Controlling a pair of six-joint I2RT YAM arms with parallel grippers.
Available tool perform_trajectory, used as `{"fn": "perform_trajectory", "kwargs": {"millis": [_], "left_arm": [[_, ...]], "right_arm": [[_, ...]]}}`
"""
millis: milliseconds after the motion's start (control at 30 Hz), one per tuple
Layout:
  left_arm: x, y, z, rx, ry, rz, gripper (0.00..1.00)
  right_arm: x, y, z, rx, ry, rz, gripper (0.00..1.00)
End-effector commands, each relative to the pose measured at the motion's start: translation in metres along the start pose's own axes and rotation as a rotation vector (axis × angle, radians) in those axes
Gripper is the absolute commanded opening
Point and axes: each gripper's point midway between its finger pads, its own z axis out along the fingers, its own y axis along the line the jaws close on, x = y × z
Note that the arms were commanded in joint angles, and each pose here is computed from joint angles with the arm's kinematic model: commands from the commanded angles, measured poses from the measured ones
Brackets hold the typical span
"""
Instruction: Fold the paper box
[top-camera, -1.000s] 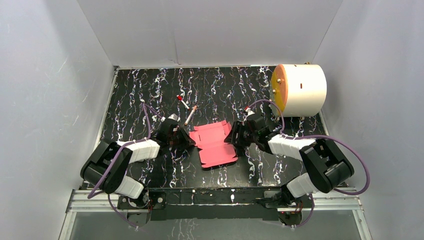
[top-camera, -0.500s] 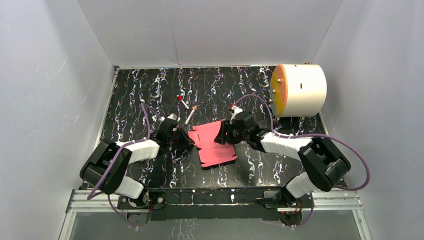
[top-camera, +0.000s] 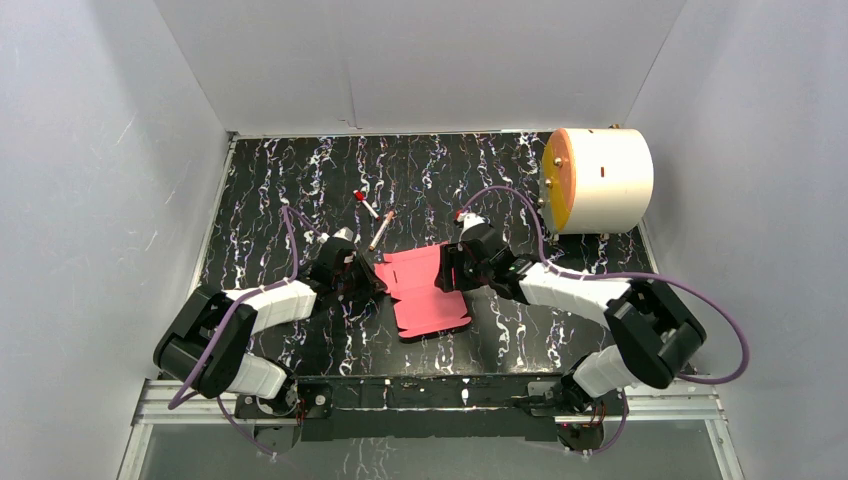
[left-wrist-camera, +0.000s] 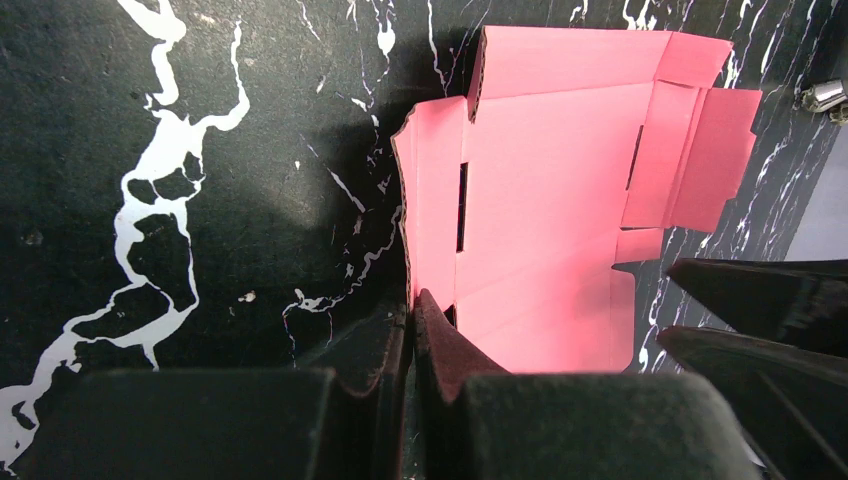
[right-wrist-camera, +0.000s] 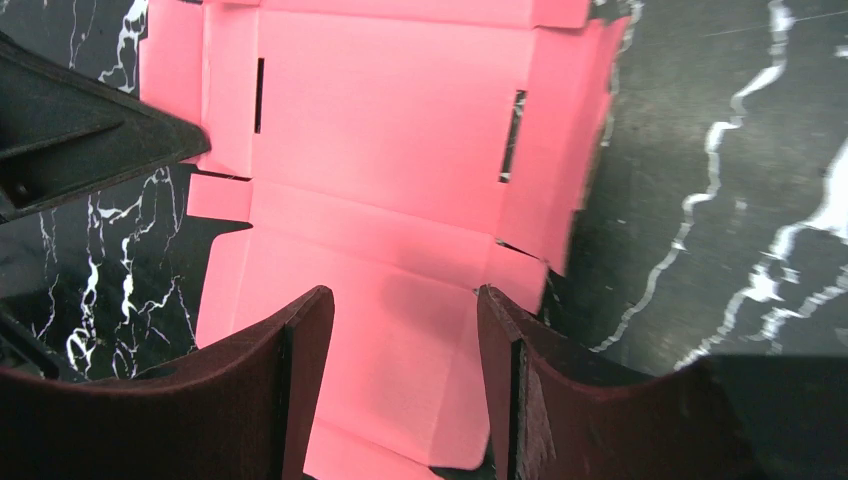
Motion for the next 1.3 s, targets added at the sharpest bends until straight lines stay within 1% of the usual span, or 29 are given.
{"fn": "perform_trajectory", "kwargs": {"millis": [0,167,267,500,767,1000,1267], "left_arm": [[-0.013,-0.012,-0.006,0.020,-0.041,0.035,0.02],[-0.013,-0.013,-0.006,0.023,-0.040,0.035,0.02],[-0.013,-0.013,-0.006,0.025,-0.039,0.036,0.02],[-0.013,-0.014,-0.007,0.028,-0.038,0.036,0.02],[-0.013,-0.016,-0.006,0.032,-0.036,0.033,0.02],[-0.014,-0.017,-0.006,0.034,-0.037,0.033,0.02],[-0.015,-0.019,-0.008,0.033,-0.042,0.040,0.02]], "right_arm": [[-0.024,-0.017,-0.021,0.100,-0.087,-0.029,0.64],[-0.011,-0.034,-0.019,0.142,-0.085,0.035,0.64],[-0.012,-0.032,-0.011,0.121,-0.105,0.052,0.64],[-0.012,-0.022,0.008,0.064,-0.086,0.055,0.61],[-0.014,0.000,0.008,-0.040,-0.059,0.045,0.53],[-0.014,0.010,0.004,-0.071,-0.046,0.039,0.44],[-0.012,0.015,0.014,-0.027,-0.015,0.015,0.42]]}}
